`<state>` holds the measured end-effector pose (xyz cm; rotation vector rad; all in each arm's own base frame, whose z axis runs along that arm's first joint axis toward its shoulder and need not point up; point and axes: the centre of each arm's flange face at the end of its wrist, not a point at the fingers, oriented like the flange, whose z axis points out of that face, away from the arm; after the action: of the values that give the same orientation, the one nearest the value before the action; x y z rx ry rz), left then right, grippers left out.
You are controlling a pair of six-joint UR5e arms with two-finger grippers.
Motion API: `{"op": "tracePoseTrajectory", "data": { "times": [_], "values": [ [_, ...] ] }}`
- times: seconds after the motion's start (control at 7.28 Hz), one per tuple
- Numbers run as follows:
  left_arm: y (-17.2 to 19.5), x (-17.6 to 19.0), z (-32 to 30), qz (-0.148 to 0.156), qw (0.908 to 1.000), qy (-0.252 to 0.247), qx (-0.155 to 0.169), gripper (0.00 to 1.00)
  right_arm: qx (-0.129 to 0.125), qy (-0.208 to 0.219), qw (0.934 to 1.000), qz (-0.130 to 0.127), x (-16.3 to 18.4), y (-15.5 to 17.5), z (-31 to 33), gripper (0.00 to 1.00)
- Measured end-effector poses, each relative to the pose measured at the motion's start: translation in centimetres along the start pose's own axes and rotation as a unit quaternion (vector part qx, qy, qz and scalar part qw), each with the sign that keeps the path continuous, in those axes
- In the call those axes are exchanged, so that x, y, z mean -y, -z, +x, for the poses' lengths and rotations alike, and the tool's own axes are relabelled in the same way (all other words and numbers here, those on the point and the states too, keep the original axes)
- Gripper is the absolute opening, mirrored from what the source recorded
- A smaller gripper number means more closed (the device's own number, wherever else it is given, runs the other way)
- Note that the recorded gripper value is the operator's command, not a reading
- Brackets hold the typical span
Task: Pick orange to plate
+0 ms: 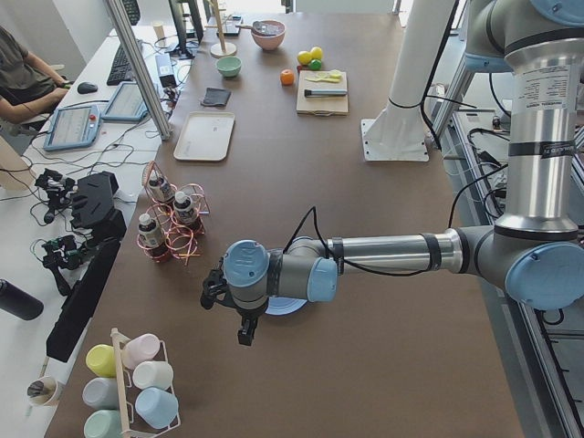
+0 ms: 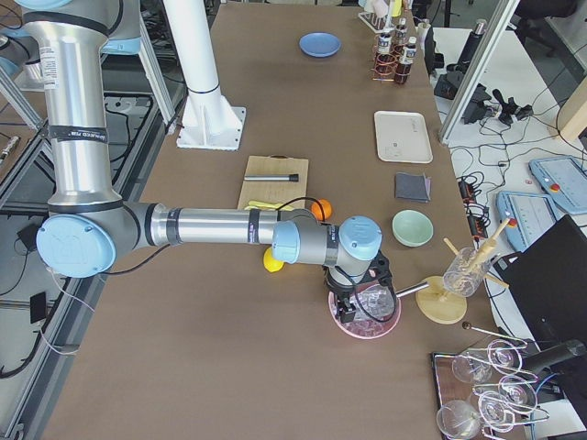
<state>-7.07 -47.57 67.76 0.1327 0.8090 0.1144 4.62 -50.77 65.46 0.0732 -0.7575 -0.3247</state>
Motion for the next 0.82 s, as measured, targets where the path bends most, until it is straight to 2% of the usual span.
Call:
{"op": "tracePoseTrajectory", "data": {
  "times": [0.82],
  "values": [
    [0.42, 0.24, 0.18, 0.005, 1.0000, 0.000, 0.004, 0.98, 0.003, 0.000, 1.0000, 0.003, 0.09, 0.13, -0.18, 1.00]
  ]
}}
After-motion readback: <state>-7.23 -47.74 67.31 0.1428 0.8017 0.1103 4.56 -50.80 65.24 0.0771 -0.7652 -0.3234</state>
